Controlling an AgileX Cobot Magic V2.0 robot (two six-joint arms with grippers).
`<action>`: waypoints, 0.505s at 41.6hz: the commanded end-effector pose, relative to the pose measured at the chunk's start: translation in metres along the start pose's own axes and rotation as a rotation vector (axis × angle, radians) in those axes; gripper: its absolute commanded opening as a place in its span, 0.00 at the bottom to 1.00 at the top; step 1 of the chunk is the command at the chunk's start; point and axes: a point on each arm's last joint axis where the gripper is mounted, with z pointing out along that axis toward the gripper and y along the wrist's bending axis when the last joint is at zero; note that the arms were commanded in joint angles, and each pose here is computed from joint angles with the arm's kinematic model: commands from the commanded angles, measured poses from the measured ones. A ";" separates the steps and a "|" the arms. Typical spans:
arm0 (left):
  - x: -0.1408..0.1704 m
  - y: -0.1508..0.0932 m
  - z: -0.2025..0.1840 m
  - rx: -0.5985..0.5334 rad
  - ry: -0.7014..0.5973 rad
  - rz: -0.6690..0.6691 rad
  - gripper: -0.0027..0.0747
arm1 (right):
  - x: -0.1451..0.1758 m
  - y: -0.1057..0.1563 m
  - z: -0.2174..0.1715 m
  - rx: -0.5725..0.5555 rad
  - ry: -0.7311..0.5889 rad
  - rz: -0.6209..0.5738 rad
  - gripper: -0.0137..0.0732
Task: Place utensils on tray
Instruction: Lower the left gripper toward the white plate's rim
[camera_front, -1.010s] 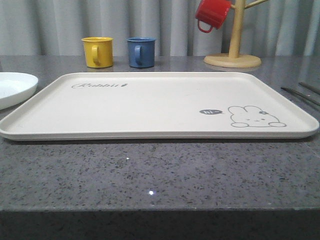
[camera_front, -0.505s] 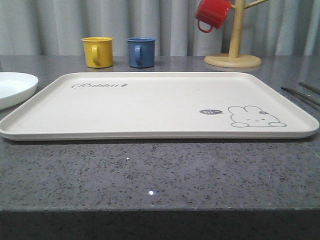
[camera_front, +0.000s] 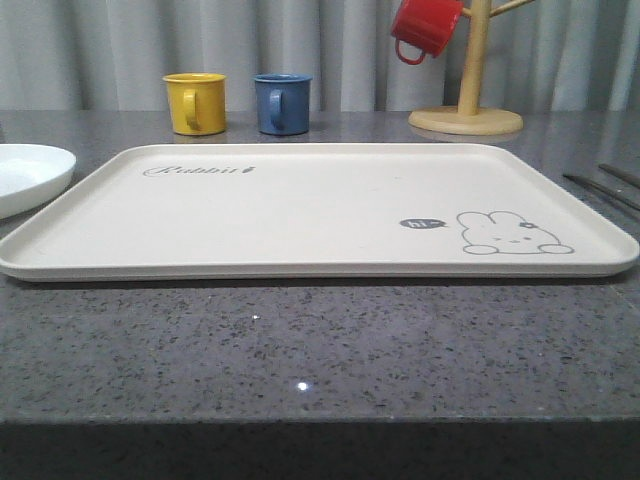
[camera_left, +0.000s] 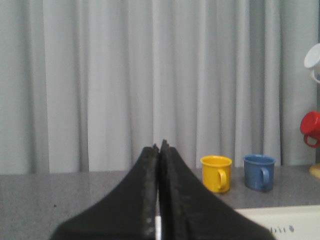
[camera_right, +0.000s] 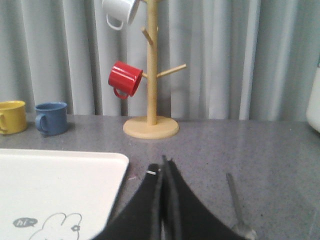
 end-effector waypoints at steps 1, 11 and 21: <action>-0.040 0.002 0.010 -0.004 -0.026 0.022 0.01 | -0.036 0.002 0.001 -0.002 -0.050 -0.008 0.08; -0.082 0.005 0.043 0.005 0.189 0.039 0.01 | -0.082 0.005 0.024 -0.002 0.113 -0.009 0.08; -0.059 0.004 0.072 0.021 0.436 0.038 0.01 | -0.071 0.004 0.059 0.005 0.343 -0.007 0.08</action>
